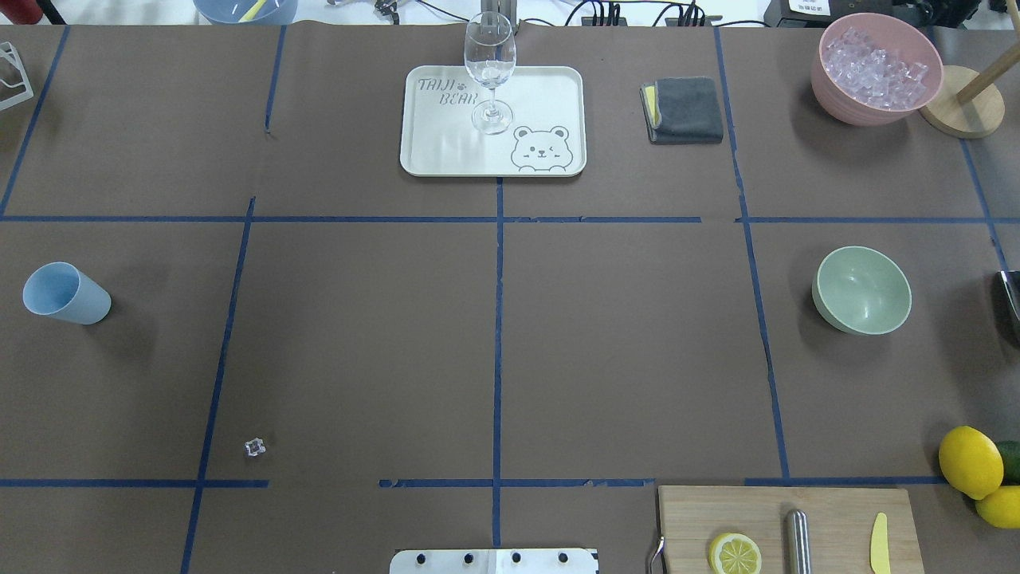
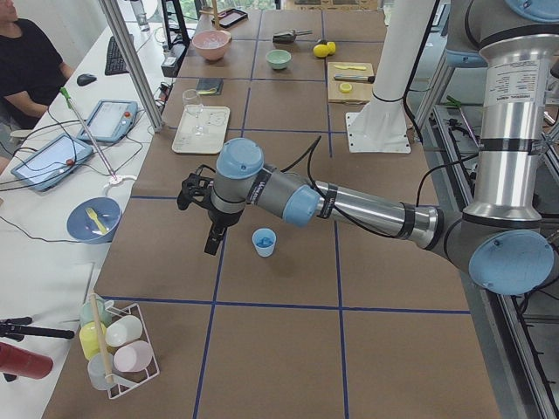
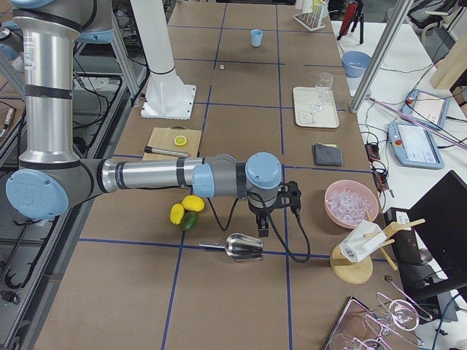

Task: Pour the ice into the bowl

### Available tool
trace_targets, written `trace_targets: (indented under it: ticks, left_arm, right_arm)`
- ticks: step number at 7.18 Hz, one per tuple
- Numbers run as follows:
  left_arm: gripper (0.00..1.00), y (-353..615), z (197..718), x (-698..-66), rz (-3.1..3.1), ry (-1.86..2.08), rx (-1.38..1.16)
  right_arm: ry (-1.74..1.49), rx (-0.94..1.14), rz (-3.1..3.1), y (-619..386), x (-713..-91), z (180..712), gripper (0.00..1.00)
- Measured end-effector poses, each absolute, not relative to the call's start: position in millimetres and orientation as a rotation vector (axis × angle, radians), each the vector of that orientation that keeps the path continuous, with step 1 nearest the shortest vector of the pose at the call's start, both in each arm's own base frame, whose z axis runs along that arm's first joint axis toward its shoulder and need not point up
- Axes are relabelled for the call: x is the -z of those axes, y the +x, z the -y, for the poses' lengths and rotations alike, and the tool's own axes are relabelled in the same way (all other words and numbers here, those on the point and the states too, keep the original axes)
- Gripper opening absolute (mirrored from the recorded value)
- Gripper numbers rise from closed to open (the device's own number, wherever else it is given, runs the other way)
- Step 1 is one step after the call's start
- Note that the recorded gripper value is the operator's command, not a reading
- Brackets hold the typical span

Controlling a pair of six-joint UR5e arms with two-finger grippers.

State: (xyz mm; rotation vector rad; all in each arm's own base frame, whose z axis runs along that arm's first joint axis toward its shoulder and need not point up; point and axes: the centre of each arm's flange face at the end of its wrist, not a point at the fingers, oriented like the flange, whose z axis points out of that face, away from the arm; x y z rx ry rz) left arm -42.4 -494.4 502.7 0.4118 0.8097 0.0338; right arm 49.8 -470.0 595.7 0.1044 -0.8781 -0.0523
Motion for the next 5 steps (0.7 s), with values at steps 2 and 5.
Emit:
trace_targets:
  ticks: [2, 5]
  left_arm:
    - [1.00, 3, 454, -490, -0.845, 0.476, 0.008]
    - [1.00, 37, 416, -498, -0.819, 0.545, 0.057]
  right_arm:
    - [0.099, -0.028, 0.875, -13, -580, 481, 1.00]
    - [0.128, -0.134, 0.883, -150, -566, 465, 1.00]
